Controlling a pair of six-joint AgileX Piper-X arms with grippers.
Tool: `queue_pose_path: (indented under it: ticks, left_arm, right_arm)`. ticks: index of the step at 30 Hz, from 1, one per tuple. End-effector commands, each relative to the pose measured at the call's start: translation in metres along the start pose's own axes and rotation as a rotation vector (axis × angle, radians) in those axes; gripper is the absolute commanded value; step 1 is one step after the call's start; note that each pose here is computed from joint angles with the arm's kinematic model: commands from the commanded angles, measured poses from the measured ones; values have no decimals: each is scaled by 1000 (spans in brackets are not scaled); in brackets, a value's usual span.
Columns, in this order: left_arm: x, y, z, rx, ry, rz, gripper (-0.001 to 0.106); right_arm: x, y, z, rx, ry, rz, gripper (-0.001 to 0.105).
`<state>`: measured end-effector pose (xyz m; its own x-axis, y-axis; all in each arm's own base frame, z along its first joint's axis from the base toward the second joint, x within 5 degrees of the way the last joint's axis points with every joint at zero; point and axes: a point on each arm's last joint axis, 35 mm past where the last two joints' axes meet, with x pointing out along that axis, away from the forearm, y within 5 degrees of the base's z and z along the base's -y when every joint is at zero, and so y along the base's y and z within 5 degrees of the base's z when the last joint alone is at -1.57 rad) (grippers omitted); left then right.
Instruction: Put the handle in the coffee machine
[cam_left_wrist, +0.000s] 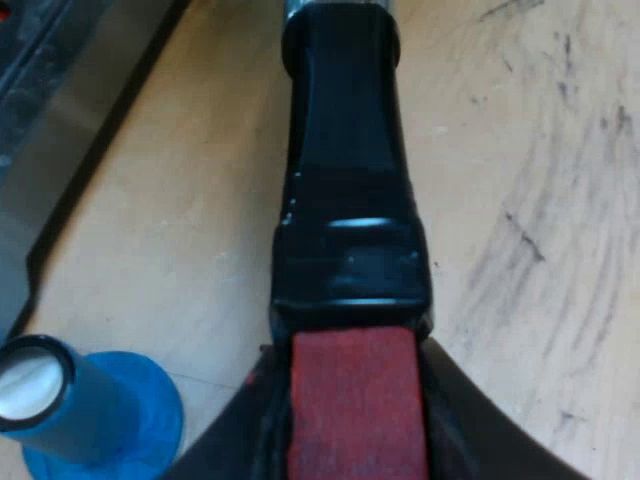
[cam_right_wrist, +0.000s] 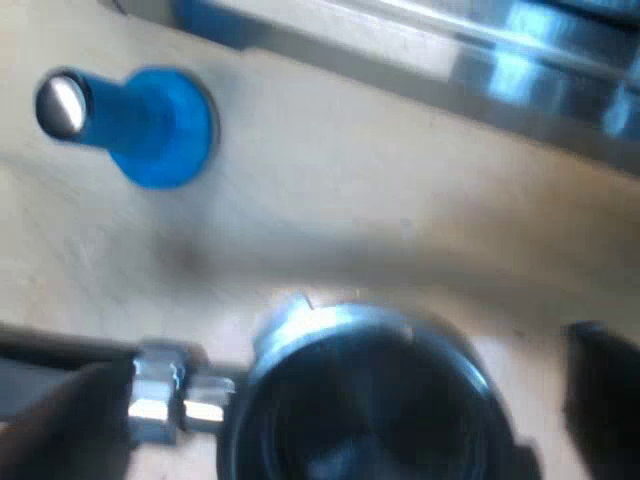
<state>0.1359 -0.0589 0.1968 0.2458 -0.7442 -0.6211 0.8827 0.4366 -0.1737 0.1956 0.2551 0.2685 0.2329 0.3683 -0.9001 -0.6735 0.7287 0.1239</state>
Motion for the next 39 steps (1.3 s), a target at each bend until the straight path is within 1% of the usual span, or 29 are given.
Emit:
queue_pose_path:
  ticks: [1, 2, 4, 5, 10, 14, 16, 19, 21, 23, 24, 25, 27, 28, 29, 30, 31, 33, 35, 36, 38, 39]
  left_arm:
    - [-3, -1, 6, 32, -51, -24, 0]
    - [-3, -1, 6, 33, -51, -23, 0]
    - [-5, -1, 7, 28, -59, -13, 0]
    - [-6, -1, 7, 26, -63, -7, 0]
    - [-16, 3, 6, -24, -88, 53, 0]
    - [-19, 1, 5, -64, -58, 43, 0]
    - [-23, -1, 7, -86, -37, 35, 0]
    - [-27, -3, 11, -97, -24, 29, 0]
    - [-32, -2, 14, -115, -23, 37, 0]
    - [-39, 2, 16, -135, -36, 72, 0]
    - [-42, 4, 17, -146, -45, 95, 0]
    - [-43, 5, 17, -148, -46, 98, 0]
    - [-45, 6, 17, -154, -49, 108, 0]
    - [-47, 7, 18, -161, -53, 122, 0]
    - [-53, 10, 19, -179, -60, 149, 0]
    - [-54, 10, 19, -184, -58, 153, 0]
    - [-55, 10, 19, -188, -56, 154, 0]
    - [-58, 8, 18, -191, -39, 149, 0]
    - [-60, 7, 19, -193, -29, 146, 0]
    - [-62, 6, 19, -197, -22, 145, 0]
    - [-65, 6, 18, -195, -16, 150, 0]
    - [-66, 6, 17, -195, -14, 157, 0]
  right_arm:
    - [-17, -1, 9, -27, -80, -77, 103]
    - [-18, -2, 9, -29, -90, -101, 103]
    - [-30, -2, 15, -57, -134, -151, 103]
    - [-32, -2, 15, -62, -143, -155, 103]
    - [-65, -2, 23, -51, -243, -218, 103]
    - [-84, -2, 21, -44, -292, -207, 103]
    - [-95, -1, 17, -42, -306, -189, 103]
    - [-105, 0, 11, -48, -303, -166, 103]
    - [-114, 4, 5, -62, -307, -147, 103]
    - [-119, 10, 1, -84, -311, -132, 103]
    - [-121, 16, -3, -104, -311, -121, 103]
    - [-122, 19, -4, -112, -311, -118, 103]
    - [-123, 37, -11, -175, -301, -88, 103]
    - [-123, 40, -12, -184, -302, -84, 103]
    - [-123, 48, -15, -204, -305, -91, 103]
    - [-123, 55, -17, -208, -320, -125, 103]
    - [-124, 59, -19, -212, -327, -138, 103]
    - [-126, 69, -24, -183, -375, -228, 103]
    - [-128, 77, -28, -169, -402, -257, 103]
    - [-128, 82, -31, -147, -427, -275, 103]
    - [-127, 87, -34, -144, -445, -293, 103]
    - [-124, 95, -41, -152, -465, -321, 103]
